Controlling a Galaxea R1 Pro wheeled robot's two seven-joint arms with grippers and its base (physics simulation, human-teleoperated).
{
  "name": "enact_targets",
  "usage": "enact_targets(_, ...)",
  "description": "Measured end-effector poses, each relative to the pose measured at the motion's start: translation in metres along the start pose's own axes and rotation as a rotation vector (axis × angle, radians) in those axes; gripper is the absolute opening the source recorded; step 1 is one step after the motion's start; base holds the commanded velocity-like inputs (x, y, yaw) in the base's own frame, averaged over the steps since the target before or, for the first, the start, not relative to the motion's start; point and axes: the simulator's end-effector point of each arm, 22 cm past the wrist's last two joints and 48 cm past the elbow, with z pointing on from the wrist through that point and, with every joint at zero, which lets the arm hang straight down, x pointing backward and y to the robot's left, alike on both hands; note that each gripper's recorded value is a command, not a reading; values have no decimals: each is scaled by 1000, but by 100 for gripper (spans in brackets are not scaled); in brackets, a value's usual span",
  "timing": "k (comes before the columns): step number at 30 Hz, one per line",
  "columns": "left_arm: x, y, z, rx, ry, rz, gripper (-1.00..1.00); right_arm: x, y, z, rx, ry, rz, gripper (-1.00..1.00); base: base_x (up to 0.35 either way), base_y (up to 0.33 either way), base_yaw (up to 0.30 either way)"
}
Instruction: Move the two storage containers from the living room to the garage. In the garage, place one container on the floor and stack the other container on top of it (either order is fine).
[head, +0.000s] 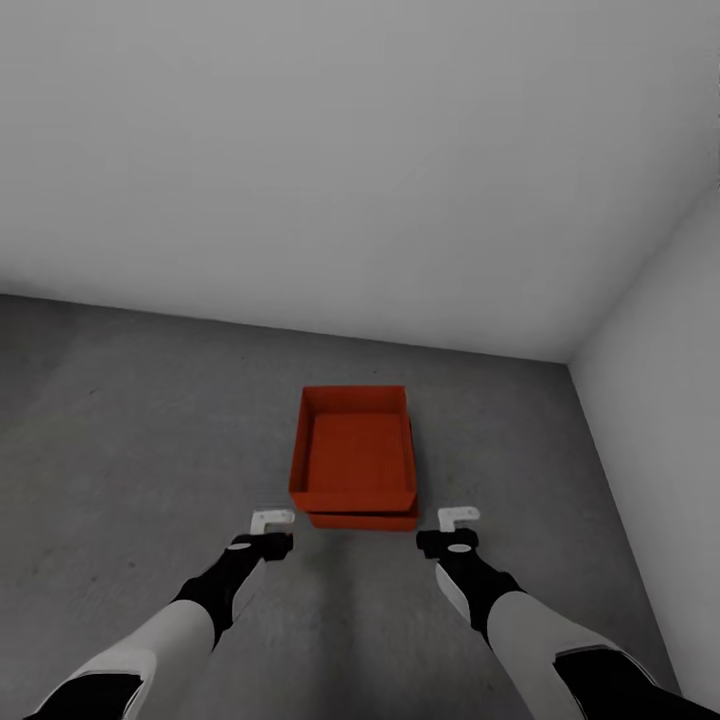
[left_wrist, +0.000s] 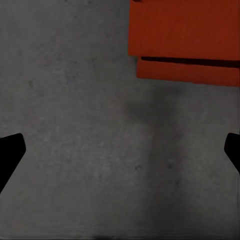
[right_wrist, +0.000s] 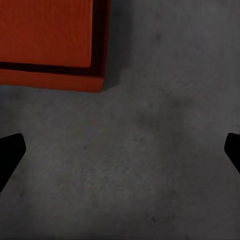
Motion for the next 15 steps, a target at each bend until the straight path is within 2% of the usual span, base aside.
enact_targets(7,39,6,-1,-7,81,10,100,-5,-2,-3,0,-5,0,100,0,0,0)
enact_targets(9,51,13,-1,-16,108,13,100,-6,-2,-4,1,-5,0,100,0,0,0)
enact_targets(11,78,25,-3,-31,165,19,100,0,-4,-4,2,9,-3,100,0,0,0)
enact_targets(15,104,34,-6,-42,207,22,100,8,-6,-5,5,27,-9,100,0,0,0)
